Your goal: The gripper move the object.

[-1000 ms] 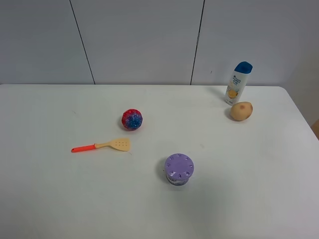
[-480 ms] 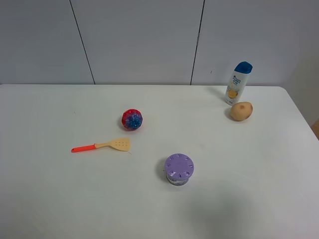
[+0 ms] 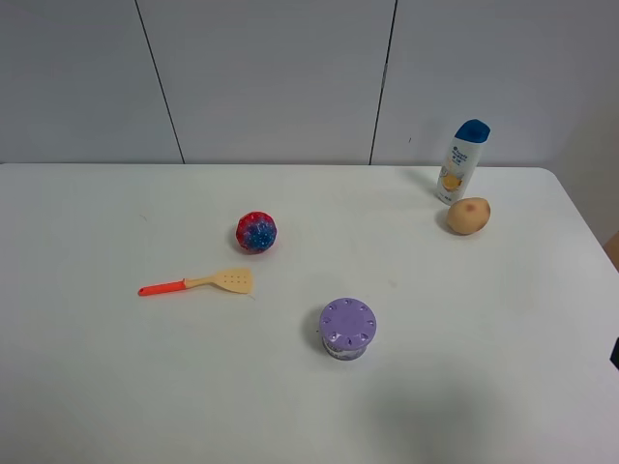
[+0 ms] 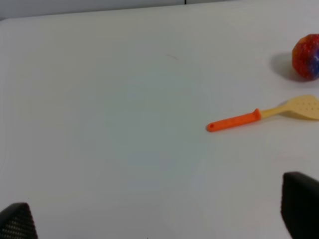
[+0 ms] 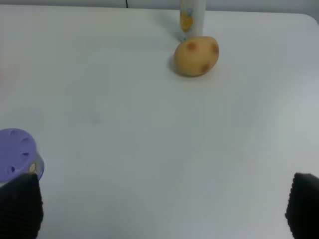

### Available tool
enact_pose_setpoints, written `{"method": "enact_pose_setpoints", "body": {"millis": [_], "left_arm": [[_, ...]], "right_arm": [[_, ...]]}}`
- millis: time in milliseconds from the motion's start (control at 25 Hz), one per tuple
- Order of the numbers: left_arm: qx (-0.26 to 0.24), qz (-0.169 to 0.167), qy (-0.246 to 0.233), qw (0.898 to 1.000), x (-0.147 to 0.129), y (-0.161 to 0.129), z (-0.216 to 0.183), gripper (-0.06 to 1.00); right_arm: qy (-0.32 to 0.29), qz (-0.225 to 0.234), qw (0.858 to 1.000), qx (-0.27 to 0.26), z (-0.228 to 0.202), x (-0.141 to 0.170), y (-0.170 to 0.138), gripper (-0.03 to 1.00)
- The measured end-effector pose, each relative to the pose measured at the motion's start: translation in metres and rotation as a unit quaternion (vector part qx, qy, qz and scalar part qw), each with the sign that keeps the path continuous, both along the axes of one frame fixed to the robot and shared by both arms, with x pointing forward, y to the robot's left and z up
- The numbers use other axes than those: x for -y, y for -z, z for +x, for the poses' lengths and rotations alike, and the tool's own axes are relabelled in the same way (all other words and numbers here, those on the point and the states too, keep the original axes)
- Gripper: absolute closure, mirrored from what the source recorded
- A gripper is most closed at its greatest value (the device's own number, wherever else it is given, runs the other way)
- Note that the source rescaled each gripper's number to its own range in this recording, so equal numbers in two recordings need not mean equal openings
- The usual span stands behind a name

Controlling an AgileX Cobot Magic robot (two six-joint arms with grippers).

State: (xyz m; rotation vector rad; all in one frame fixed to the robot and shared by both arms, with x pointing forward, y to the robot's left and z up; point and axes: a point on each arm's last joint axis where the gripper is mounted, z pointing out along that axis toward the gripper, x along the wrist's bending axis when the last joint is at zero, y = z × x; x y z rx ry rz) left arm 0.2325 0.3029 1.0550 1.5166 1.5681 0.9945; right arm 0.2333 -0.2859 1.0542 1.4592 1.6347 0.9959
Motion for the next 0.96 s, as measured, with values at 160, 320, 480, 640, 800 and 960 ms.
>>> {"method": "enact_pose_setpoints", "body": {"millis": [160,320,480,640,800,960], "left_arm": [[0.0,0.0,0.0,1.0,0.0,0.0,0.0,-0.06],[0.0,0.0,0.0,1.0,0.0,0.0,0.0,-0.06],[0.0,0.0,0.0,1.0,0.0,0.0,0.0,-0.06],[0.0,0.0,0.0,1.0,0.0,0.0,0.0,-0.06],[0.0,0.0,0.0,1.0,0.0,0.0,0.0,-0.06],[0.0,0.0,0.0,1.0,0.0,0.0,0.0,-0.06]], "right_arm": [[-0.005,0.0,1.0,0.0,-0.0001,0.0001,0.0,-0.03],[-0.004,0.001,1.0,0.0,-0.0001,0.0001,0.0,-0.03],[-0.004,0.002,1.0,0.0,-0.0001,0.0001,0.0,-0.03],[-0.004,0.002,1.0,0.0,-0.0001,0.0001,0.0,-0.03],[-0.003,0.003,1.0,0.0,-0.0001,0.0001,0.0,-0.03],[-0.003,0.003,1.0,0.0,-0.0001,0.0001,0.0,-0.03]]}}
